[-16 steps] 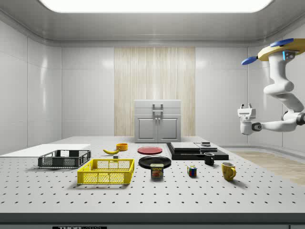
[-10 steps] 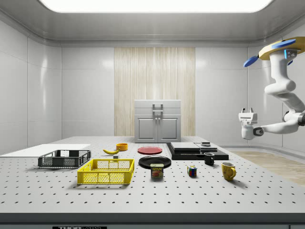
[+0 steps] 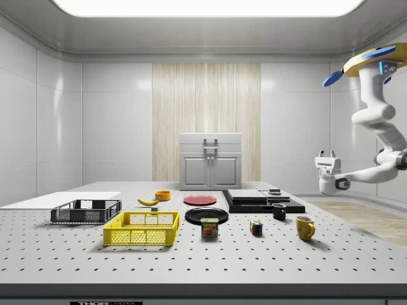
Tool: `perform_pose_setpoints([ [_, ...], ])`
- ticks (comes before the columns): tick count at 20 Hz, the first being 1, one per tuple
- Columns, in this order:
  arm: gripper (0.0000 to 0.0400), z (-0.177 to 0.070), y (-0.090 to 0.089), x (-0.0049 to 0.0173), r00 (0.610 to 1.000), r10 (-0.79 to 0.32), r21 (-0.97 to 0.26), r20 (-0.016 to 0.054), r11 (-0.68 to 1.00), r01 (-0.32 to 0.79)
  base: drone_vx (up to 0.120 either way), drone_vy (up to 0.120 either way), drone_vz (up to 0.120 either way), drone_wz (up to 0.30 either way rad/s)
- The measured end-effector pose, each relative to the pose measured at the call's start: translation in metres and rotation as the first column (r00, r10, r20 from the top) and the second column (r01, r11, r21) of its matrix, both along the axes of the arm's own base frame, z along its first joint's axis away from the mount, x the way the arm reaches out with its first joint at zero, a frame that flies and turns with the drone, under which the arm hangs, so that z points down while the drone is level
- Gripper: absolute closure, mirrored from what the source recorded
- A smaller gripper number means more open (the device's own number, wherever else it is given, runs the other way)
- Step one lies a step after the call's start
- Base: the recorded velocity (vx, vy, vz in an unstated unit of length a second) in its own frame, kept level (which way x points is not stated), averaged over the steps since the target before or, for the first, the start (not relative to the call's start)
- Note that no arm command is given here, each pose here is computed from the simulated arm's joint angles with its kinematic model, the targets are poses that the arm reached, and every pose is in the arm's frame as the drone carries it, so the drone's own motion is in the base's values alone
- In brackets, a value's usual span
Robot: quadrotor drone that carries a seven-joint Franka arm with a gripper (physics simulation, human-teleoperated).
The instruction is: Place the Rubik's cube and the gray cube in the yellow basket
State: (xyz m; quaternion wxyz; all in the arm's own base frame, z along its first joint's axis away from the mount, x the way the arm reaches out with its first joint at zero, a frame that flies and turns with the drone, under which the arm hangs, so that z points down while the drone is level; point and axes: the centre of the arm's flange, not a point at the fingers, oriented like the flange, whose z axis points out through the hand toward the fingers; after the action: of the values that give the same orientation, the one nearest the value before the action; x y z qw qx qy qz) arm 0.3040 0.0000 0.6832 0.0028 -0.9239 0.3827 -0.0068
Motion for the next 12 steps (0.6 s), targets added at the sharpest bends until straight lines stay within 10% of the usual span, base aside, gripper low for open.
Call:
perform_pose_setpoints([
  [12, 0.0000, 0.0077, 0.0001, -0.0001, 1.000, 0.000, 0.000, 0.0092, 1.000, 0.000, 0.120, 0.120, 0.000, 0.000],
])
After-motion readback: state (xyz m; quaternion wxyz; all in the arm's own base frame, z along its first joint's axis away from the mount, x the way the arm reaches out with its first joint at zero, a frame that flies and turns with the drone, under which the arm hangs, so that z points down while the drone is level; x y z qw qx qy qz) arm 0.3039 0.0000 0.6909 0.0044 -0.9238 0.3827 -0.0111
